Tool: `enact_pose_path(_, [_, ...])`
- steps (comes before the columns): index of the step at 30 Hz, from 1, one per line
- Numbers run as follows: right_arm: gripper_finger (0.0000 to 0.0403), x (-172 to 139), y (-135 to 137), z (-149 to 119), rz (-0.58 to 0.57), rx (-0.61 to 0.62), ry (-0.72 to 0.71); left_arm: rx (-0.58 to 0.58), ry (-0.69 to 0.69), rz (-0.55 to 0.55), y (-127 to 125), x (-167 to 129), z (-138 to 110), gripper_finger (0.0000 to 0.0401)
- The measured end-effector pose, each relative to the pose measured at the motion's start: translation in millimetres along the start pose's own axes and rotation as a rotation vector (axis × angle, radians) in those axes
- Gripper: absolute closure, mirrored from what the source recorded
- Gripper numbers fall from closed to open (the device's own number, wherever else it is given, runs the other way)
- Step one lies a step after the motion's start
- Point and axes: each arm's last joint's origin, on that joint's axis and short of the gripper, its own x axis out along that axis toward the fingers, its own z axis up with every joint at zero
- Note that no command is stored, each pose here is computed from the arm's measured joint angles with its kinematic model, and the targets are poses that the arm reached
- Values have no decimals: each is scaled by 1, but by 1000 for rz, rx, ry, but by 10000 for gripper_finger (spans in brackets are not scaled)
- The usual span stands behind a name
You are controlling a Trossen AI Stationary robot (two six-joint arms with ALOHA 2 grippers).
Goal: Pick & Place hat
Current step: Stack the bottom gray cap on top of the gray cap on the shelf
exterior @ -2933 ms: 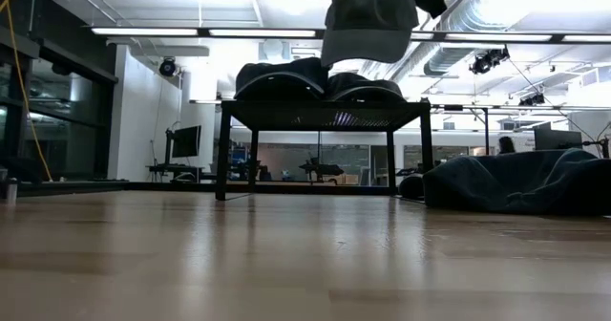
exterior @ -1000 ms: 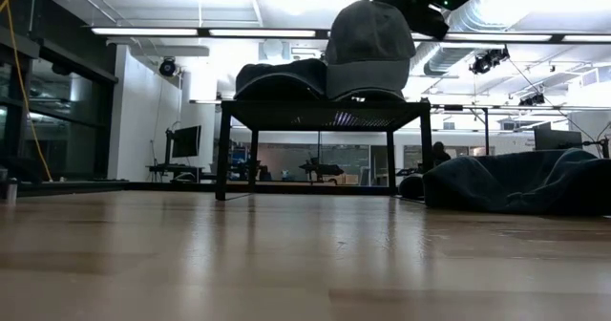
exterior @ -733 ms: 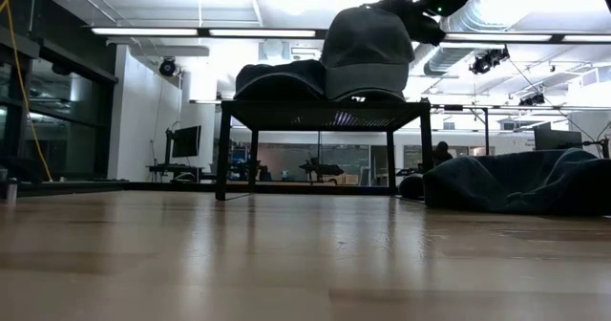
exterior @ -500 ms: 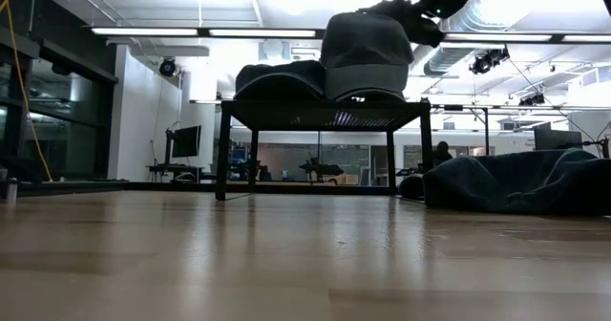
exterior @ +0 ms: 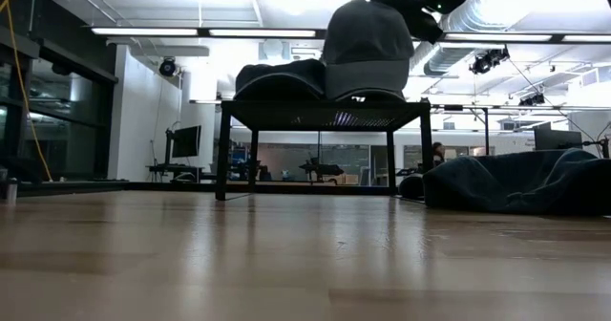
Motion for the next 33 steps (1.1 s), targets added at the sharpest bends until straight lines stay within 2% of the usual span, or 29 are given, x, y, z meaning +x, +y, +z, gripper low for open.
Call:
enact_pose_path(7, [383, 0, 15, 6, 1, -9, 0, 0, 0, 1, 0, 0, 0, 284])
enact_pose_path(24, [381, 31, 18, 2, 58, 10, 65, 0, 1, 3, 0, 0, 0, 284])
enact_pose_path(33, [380, 38, 19, 2, 69, 31, 79, -3, 1, 3, 0, 0, 0, 284])
